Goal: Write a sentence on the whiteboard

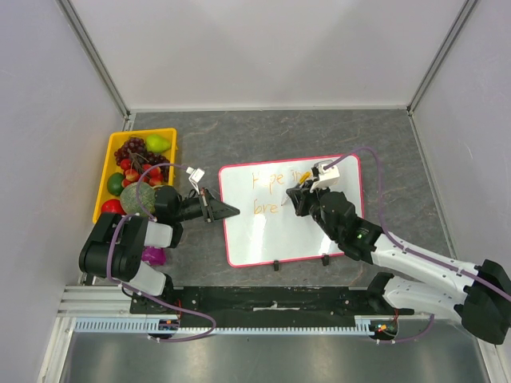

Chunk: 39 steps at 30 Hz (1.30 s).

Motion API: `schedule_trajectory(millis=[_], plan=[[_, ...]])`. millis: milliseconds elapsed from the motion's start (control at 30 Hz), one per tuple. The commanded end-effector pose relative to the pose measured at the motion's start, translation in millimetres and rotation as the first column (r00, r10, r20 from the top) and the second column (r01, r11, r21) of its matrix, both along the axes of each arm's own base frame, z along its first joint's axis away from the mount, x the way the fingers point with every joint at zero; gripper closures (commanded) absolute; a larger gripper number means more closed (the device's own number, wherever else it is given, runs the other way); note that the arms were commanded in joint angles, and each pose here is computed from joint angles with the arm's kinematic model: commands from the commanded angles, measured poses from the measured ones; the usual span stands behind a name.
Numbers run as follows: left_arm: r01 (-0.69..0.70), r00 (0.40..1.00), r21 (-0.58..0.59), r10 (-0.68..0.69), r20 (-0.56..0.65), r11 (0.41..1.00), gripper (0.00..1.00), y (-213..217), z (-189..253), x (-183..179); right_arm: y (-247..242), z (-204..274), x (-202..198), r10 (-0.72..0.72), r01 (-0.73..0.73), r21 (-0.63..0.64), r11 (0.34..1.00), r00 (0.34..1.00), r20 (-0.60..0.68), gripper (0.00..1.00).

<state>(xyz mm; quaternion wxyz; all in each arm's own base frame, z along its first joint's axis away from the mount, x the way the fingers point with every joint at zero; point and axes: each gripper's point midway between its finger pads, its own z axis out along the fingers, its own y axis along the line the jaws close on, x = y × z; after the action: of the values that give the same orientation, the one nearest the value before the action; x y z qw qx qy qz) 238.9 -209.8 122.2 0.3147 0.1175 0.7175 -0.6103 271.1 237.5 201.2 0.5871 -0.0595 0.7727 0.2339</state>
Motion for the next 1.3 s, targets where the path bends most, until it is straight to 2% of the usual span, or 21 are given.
schedule_trajectory(millis=[0, 300, 933, 1267], plan=[[-0.063, 0.994, 0.070, 0.057, 0.094, 0.996, 0.98, 4, -16, 14, 5, 7, 5, 0.009, -0.009, 0.008, 1.000, 1.000, 0.012, 1.00], [-0.063, 0.994, 0.069, 0.057, 0.093, 0.996, 0.98, 4, -16, 15, 5, -12, -5, 0.054, -0.055, -0.032, 0.998, 0.998, -0.030, 1.00], [-0.060, 0.995, 0.069, 0.054, 0.090, 0.996, 0.98, 3, -16, 14, -8, -27, -11, 0.039, -0.043, -0.078, 0.996, 0.998, -0.045, 1.00], [-0.062, 0.994, 0.069, 0.055, 0.091, 0.996, 0.98, 4, -16, 14, -14, -11, -3, -0.016, 0.016, -0.056, 0.998, 1.000, -0.007, 1.00]])
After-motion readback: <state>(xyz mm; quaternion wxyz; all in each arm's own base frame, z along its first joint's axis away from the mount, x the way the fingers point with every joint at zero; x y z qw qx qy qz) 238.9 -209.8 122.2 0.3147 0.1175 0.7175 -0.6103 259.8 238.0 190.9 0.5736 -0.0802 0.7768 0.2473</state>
